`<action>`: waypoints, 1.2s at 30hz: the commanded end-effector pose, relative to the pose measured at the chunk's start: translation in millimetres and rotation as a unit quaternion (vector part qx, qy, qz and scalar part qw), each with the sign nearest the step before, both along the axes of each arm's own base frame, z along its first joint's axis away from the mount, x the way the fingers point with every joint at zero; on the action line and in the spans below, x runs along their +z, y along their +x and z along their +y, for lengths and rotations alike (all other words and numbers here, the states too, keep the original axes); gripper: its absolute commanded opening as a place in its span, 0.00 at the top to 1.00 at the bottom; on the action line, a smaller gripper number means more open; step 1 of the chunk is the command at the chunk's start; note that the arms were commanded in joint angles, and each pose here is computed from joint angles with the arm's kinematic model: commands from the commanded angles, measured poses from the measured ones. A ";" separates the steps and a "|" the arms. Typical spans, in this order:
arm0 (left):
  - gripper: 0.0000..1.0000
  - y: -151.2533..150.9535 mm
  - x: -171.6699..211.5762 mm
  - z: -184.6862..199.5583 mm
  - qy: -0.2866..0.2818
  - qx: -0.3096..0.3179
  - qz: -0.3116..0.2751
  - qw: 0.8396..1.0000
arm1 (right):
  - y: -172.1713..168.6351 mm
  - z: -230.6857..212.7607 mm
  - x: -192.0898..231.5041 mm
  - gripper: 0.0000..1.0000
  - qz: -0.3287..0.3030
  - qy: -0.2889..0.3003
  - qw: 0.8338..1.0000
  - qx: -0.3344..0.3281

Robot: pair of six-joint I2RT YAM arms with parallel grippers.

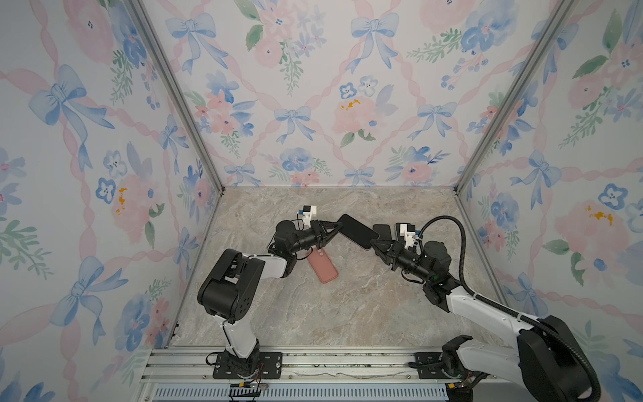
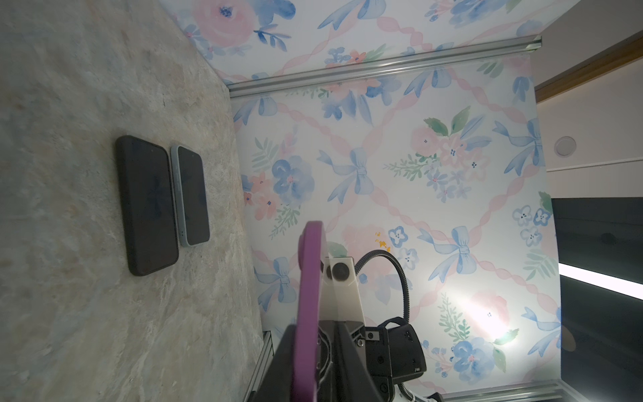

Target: Put the phone into the phone case

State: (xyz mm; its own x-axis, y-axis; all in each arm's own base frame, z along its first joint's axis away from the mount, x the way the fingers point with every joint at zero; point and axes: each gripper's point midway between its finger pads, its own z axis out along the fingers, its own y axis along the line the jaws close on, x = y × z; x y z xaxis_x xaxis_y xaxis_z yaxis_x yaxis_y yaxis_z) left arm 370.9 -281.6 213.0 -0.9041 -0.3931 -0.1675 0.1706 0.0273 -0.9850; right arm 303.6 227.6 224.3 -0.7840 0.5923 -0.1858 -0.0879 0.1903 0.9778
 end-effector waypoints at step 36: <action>0.28 30.1 -175.7 105.2 0.476 0.037 0.110 0.871 | -24.8 13.7 -42.8 1.00 0.015 -0.210 0.974 0.082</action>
State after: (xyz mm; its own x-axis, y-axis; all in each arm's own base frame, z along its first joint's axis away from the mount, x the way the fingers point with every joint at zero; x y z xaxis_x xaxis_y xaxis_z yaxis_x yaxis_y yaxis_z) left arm 404.4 -168.4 41.8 -0.9184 -0.2775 -0.2819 -0.0945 0.8460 -0.5248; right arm 271.7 232.4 156.7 -0.8845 0.3565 -0.3009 -0.0443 0.5778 0.8150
